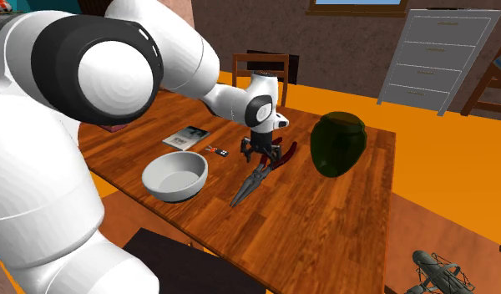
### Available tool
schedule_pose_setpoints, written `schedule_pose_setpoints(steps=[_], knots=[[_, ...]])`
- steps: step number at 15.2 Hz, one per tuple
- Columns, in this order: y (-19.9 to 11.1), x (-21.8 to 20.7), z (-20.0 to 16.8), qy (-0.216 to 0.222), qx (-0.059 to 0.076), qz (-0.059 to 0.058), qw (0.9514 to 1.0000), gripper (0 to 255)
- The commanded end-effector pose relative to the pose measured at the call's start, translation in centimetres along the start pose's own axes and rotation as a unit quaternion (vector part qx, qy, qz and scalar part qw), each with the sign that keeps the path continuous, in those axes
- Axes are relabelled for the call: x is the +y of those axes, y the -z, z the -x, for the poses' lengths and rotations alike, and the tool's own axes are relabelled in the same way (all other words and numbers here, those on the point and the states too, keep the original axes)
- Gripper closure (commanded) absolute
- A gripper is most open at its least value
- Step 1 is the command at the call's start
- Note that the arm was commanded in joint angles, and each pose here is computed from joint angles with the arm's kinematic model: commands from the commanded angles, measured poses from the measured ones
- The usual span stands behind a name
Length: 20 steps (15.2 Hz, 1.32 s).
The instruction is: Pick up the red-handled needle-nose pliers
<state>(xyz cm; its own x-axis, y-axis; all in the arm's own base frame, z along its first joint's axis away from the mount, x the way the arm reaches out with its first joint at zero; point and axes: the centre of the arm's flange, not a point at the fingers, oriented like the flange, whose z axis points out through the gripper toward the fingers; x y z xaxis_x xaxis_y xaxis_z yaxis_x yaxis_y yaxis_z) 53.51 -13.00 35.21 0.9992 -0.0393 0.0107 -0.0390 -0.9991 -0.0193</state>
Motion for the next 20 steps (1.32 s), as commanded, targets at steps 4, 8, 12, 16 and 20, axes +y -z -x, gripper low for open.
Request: schedule_pose_setpoints(steps=[4,8,12,16,20], knots=[[-2.9,0.1,-0.3,-0.001,0.0,0.0,1.0,0],[-4.2,0.2,-0.3,-0.001,0.0,0.0,1.0,0],[-4.2,0.1,-0.3,-0.001,0.0,0.0,1.0,255],[-4.3,0.1,-0.3,-0.001,0.0,0.0,1.0,255],[-3.2,0.1,-0.3,-0.001,0.0,0.0,1.0,255]])
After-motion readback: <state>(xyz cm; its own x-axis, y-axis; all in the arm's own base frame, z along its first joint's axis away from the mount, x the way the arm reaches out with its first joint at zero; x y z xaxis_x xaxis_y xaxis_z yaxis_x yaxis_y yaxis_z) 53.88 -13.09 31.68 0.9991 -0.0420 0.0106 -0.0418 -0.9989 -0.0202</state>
